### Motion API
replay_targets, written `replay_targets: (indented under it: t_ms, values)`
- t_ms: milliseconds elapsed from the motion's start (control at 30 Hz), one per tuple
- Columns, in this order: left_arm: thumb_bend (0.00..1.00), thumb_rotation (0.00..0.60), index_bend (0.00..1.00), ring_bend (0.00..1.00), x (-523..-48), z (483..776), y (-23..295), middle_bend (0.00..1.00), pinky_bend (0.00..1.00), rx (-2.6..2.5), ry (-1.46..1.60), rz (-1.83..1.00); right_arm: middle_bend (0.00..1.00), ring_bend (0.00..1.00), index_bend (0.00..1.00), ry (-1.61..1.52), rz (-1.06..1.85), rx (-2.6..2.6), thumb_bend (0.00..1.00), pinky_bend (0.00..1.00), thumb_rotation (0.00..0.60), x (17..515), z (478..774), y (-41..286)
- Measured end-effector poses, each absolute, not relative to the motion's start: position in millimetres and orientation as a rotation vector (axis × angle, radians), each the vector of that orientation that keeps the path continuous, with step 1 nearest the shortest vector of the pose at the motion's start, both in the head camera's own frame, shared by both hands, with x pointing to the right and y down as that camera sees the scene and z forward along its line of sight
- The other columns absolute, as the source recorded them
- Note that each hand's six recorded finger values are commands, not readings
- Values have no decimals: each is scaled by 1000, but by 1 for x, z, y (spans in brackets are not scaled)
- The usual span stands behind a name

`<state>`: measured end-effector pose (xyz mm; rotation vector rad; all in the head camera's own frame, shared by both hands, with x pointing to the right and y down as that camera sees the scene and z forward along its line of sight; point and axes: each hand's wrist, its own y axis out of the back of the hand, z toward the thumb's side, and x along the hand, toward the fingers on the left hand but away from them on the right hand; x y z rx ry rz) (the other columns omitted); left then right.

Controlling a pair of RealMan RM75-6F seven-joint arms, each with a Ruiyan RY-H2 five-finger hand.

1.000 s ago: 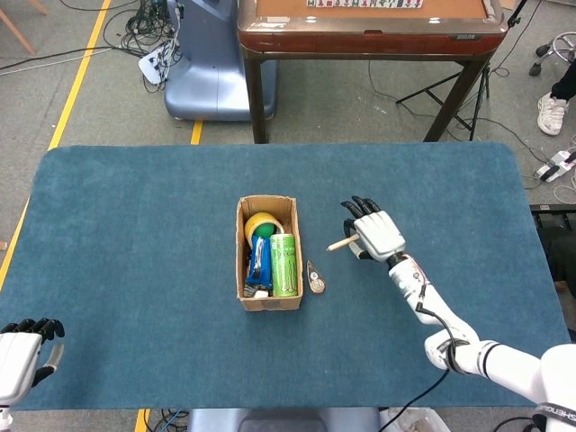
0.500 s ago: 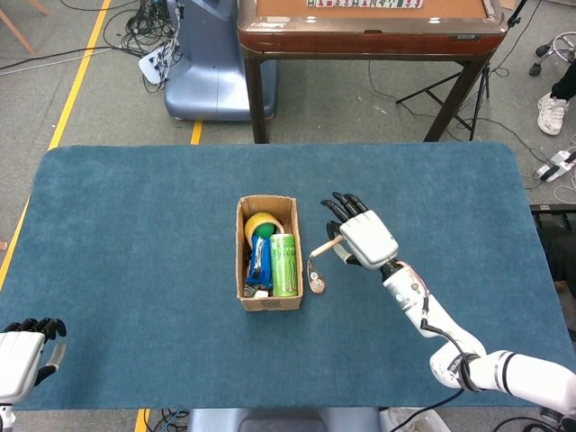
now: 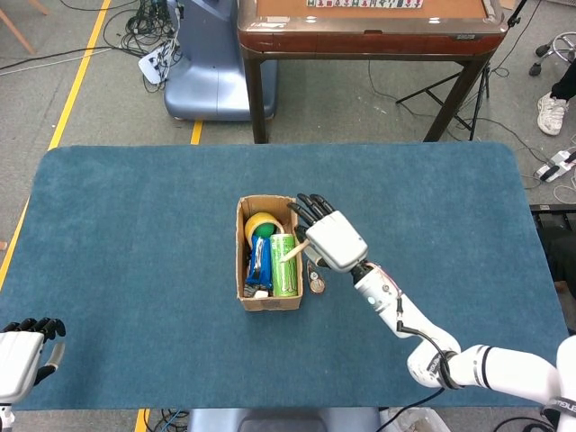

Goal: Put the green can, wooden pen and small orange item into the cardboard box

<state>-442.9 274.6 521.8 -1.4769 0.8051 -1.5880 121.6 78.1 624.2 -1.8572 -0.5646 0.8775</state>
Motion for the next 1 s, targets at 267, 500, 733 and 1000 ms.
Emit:
replay_targets:
  t_ms: [267, 500, 733, 1000]
  values:
    - [372, 600, 501, 462, -444, 519, 274, 545, 517, -1474, 816, -1585, 137, 24, 558, -545, 850, -1862, 364, 124, 600, 93, 629, 78]
    - [372, 600, 501, 462, -445, 518, 274, 545, 517, -1471, 822, -1582, 137, 24, 473, -555, 848, -1857, 8, 124, 600, 79, 637, 77]
    - [372, 600, 501, 462, -445, 517, 274, 545, 517, -1471, 821, -1581, 142, 26, 379, -553, 829, -1870, 0, 130, 600, 79, 636, 78]
    - [372, 600, 500, 462, -445, 519, 274, 545, 517, -1472, 818, -1585, 222, 155, 379, -549, 787, -1820, 0, 402, 600, 99, 611, 77]
